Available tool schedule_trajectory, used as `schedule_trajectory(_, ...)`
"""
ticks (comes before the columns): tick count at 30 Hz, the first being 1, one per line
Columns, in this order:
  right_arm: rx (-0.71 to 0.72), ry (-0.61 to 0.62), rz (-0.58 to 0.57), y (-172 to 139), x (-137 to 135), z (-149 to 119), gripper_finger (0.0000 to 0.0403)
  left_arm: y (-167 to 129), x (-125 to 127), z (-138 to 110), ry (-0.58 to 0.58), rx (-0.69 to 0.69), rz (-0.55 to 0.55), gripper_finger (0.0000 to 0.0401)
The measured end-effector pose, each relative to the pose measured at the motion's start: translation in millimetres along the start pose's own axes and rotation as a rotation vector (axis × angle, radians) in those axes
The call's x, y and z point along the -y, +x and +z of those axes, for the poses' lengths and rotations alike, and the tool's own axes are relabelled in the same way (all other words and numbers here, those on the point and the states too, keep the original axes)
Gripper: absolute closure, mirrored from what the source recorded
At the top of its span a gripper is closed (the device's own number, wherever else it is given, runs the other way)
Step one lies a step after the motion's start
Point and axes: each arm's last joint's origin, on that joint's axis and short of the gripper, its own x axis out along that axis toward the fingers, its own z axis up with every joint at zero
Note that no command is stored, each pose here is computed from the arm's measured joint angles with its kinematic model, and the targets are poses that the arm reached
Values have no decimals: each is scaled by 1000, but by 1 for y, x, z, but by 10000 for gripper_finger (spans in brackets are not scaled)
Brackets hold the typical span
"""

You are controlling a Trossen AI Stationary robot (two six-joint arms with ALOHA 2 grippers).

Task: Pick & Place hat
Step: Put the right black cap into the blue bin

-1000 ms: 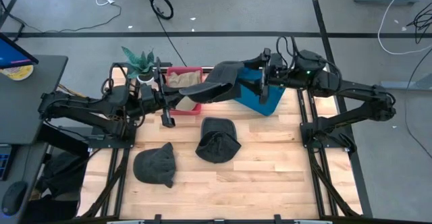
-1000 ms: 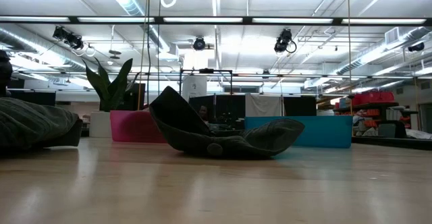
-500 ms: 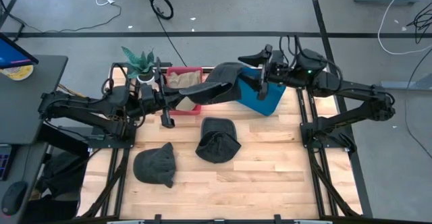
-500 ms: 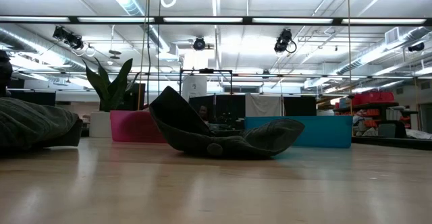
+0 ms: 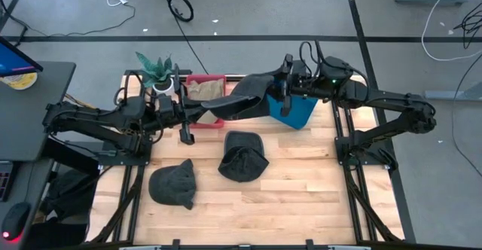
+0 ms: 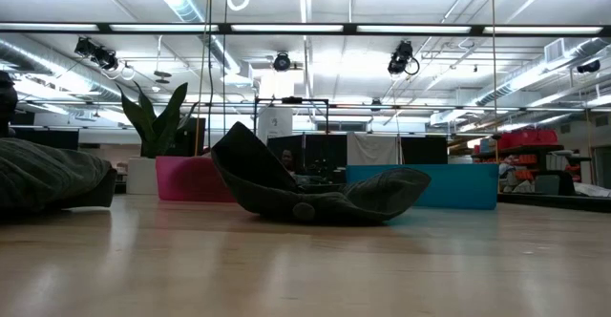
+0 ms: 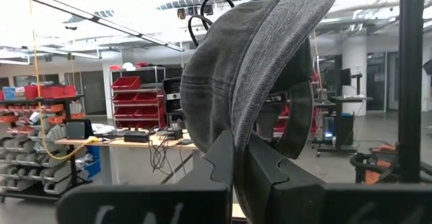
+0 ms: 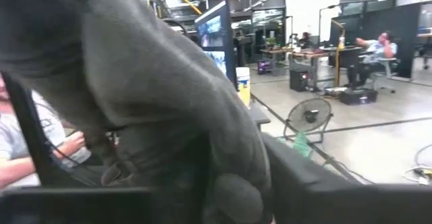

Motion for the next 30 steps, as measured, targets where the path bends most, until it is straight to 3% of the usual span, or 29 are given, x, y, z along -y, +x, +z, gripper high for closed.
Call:
schedule_trajectory(3, -2, 4, 12, 0, 1, 0, 368, 0, 0, 0, -8, -1, -1, 386)
schedule_trajectory(4, -3, -14, 24, 0, 1, 0, 377, 0, 0, 0, -8, -2, -1, 386)
schedule_trajectory(8, 1, -3, 13, 0, 3, 0, 365, 0, -1, -1, -39, -14, 33, 385)
schedule_trajectory(13, -1, 42, -9, -1, 4, 1, 378, 0, -5, -2, -111, -28, 188, 362)
schedule_trajectory(20, 15, 13, -140, -4, 7, 3, 378, -1, -6, -2, -112, -31, 233, 311)
schedule_trajectory(30, -4, -70, -202, -12, 12, 6, 378, -1, -8, -3, -111, -34, 274, 257)
